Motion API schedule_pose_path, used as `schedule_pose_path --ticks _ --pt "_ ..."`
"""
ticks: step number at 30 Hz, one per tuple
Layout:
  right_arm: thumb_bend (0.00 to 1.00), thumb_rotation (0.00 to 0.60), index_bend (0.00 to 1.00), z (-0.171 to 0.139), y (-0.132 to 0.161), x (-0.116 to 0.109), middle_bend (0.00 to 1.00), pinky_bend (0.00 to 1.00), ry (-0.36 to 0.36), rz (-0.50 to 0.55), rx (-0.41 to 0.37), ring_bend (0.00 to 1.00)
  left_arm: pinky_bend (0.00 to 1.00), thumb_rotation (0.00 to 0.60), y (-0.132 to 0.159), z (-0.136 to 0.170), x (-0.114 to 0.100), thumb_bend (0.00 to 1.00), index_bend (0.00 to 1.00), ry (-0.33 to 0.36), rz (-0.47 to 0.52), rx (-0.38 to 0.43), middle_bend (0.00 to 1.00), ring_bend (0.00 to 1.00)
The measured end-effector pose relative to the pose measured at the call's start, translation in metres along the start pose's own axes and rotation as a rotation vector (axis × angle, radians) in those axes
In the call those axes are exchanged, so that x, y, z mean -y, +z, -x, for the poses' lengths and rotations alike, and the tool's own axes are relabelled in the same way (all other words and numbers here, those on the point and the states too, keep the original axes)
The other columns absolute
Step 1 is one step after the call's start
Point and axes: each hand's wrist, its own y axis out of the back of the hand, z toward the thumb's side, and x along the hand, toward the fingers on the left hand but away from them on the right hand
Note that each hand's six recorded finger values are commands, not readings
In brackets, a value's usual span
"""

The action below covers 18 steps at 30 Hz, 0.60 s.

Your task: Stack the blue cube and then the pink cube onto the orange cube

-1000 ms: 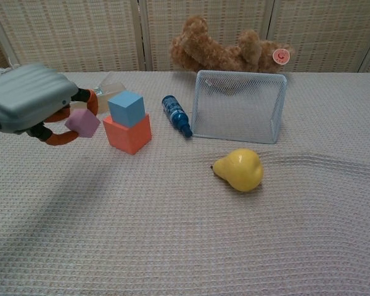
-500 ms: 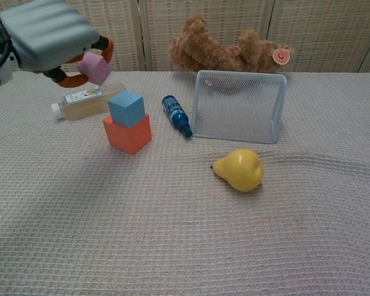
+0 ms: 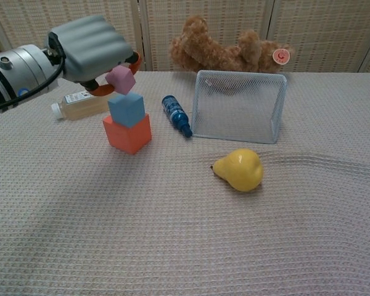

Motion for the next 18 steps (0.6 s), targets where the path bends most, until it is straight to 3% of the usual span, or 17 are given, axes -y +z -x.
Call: schedule_pose_path --ticks 18 --pt "0.08 0.600 0.00 -0.0011 -0.0005 -0.0022 0.00 0.00 -0.004 0.004 -0.003 0.00 1.00 0.600 0.0090 -0.0059 0.0045 0.32 0.62 -0.006 -0.034 0.008 1.00 1.00"
